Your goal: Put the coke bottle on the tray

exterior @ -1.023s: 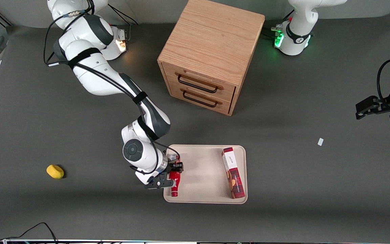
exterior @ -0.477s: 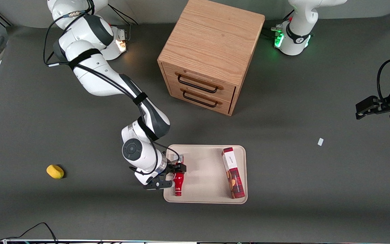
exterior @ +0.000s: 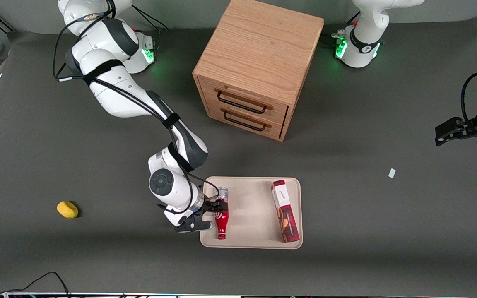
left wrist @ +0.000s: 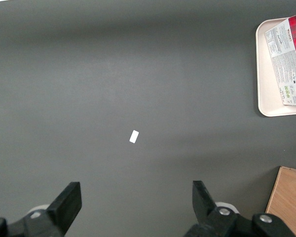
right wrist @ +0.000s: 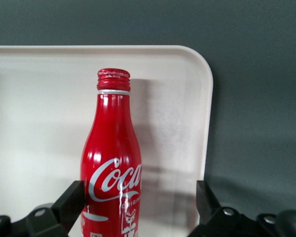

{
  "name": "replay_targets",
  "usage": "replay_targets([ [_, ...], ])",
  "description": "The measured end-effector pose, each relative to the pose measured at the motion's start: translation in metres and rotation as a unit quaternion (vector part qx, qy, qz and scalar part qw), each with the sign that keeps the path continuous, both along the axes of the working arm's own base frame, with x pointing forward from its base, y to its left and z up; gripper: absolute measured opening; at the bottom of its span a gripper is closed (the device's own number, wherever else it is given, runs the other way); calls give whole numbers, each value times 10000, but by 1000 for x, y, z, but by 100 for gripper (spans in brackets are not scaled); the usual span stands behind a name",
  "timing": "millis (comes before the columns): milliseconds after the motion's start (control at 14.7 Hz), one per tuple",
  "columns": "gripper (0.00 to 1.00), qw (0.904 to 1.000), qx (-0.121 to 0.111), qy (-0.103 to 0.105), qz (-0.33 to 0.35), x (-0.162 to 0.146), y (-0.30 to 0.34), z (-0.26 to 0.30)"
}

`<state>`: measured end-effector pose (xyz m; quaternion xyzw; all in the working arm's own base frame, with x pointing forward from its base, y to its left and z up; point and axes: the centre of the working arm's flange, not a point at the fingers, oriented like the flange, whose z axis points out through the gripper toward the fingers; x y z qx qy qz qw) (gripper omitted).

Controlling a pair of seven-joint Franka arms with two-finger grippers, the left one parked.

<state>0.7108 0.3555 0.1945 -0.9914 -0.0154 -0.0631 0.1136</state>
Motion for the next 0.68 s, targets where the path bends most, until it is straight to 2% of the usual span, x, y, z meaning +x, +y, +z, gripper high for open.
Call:
replay_targets([
  [205,100,10000,8,-23,-3,1,0,1],
  [477,100,9998,-39,-172,-30,10,-11,32],
  [682,100,9995,-222,-27,-223,26,-59,89],
])
